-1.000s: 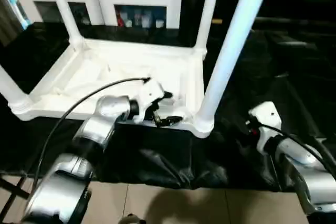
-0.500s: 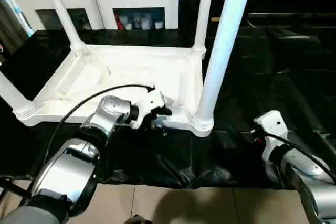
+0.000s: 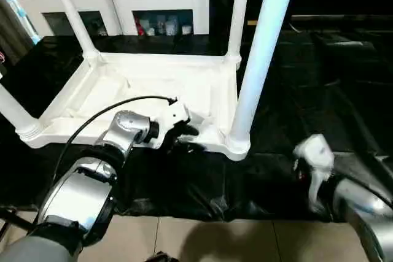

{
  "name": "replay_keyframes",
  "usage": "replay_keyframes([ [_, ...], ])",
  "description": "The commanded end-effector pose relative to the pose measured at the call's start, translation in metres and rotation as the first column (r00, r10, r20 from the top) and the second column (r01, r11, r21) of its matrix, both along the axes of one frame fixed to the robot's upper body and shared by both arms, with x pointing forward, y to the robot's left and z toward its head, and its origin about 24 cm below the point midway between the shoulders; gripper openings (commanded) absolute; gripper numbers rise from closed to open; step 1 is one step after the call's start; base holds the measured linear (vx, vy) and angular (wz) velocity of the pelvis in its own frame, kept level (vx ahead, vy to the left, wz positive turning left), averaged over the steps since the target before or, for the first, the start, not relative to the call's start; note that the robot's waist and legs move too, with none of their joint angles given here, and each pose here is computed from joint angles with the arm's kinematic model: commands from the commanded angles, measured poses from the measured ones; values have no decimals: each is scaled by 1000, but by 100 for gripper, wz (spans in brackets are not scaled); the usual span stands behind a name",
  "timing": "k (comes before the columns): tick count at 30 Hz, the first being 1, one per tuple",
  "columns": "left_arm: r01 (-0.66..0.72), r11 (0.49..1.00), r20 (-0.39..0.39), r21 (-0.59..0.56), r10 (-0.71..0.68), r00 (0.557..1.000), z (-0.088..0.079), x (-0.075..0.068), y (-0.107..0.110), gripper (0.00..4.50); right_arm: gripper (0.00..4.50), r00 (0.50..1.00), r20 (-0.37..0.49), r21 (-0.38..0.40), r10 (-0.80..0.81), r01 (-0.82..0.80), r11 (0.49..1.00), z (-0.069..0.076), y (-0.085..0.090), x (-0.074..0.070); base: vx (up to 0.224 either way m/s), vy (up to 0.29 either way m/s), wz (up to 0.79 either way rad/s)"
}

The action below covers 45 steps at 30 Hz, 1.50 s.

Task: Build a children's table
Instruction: Rotate table base

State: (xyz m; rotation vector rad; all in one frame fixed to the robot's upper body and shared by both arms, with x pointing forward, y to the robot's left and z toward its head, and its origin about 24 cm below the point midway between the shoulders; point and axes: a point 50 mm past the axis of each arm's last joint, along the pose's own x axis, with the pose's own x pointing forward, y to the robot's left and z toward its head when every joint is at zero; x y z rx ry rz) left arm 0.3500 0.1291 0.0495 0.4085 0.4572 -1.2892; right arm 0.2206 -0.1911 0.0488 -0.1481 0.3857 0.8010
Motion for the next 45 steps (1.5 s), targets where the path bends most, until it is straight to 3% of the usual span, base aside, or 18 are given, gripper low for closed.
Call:
replay_keyframes([
  [1, 18, 999, -2, 37, -18, 1000, 1, 1, 3, 215, 317, 999, -6, 12, 45, -45, 999, 6, 3, -2, 0, 0, 0],
  [14, 30, 1000, -36, 8, -30, 999, 2, 0, 1, 117, 317, 997, -32, 14, 68, -67, 998, 7, 3, -5, 0, 0, 0],
  [16, 43, 999, -52, -5, -43, 998, 2, -1, -1, 86, 317, 998, -23, 9, 55, -55, 998, 8, 2, -4, 0, 0, 0],
  [27, 47, 998, -102, -53, -52, 993, -8, -10, 2, 9, 317, 999, 38, 0, 14, -14, 1000, 12, 3, 6, 0, 0, 0],
  [32, 30, 998, -100, -47, -35, 994, -13, -17, 18, 9, 317, 999, 51, 6, -6, 5, 1000, 14, -1, 11, 0, 0, 0],
  [36, 33, 997, -48, -63, -36, 998, -10, -29, 28, 9, 317, 999, 46, 5, 4, -4, 1000, 12, -2, 15, 0, 0, 0],
  [45, 95, 994, -7, -45, -96, 995, -5, -58, 24, 9, 317, 998, 41, -3, 50, -49, 999, 11, 1, 27, 0, 0, 0],
])
